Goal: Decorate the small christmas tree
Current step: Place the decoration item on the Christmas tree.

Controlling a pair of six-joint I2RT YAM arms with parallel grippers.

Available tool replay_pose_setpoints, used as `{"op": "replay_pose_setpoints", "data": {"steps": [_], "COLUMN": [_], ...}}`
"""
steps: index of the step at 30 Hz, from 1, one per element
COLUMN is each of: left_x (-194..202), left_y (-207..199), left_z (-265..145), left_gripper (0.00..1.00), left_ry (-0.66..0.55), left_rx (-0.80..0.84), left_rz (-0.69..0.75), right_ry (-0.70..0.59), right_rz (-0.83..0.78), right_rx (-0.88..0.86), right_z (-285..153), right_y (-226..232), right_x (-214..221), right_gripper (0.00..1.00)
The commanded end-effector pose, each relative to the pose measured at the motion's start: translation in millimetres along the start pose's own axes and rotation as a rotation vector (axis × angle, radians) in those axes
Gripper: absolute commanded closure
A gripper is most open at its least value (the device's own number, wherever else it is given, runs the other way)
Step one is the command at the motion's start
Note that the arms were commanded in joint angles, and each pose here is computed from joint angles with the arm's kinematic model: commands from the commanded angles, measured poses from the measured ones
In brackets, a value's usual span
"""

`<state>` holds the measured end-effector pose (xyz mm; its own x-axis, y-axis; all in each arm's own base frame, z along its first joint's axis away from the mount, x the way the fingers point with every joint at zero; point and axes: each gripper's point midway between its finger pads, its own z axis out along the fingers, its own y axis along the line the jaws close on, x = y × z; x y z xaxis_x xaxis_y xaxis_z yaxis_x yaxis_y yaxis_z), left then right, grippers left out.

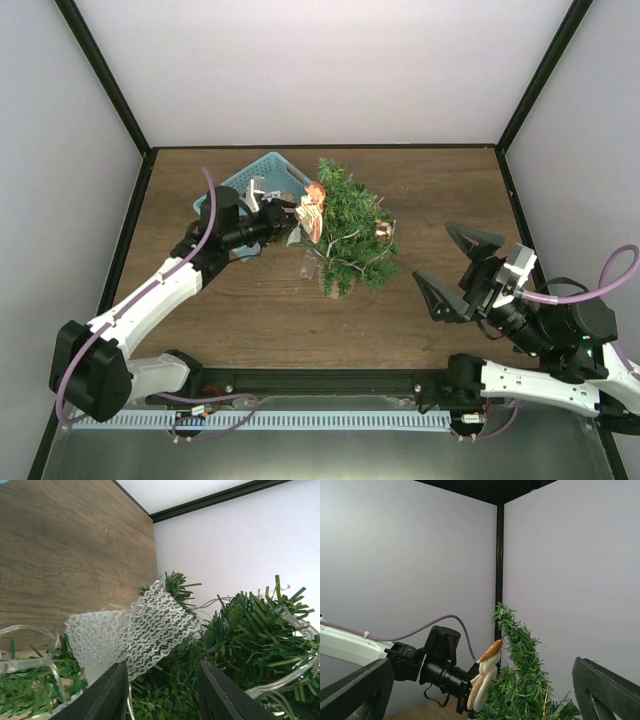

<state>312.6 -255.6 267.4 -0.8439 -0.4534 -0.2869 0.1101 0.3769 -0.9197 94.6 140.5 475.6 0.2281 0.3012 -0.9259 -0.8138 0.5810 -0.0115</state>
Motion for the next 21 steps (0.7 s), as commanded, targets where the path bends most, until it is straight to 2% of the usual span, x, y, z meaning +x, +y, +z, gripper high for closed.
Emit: {"op": "replay_pose_setpoints", "data": {"steps": [1, 10, 21], "left_x": [6, 6, -9], "left_y": [-13, -7, -23], "left_z": [2, 10, 0], "left_gripper": [0.59, 0.58, 0.57], "left_ry": [0.031, 0.039, -0.051], "left_rx": [0.062, 0.046, 0.065], "left_rz": [0.019, 0.023, 0.061], "right_ry": [-0.029, -0.027, -0.025], "right_rz": [0.001, 0.008, 0.012], "right_rx": [0.019, 0.023, 0.032], "right_z": [-2, -3, -5], "right_y": [-4, -5, -8], "right_x": [-7, -7, -8], "right_gripper": [0.0, 0.0, 0.0]}}
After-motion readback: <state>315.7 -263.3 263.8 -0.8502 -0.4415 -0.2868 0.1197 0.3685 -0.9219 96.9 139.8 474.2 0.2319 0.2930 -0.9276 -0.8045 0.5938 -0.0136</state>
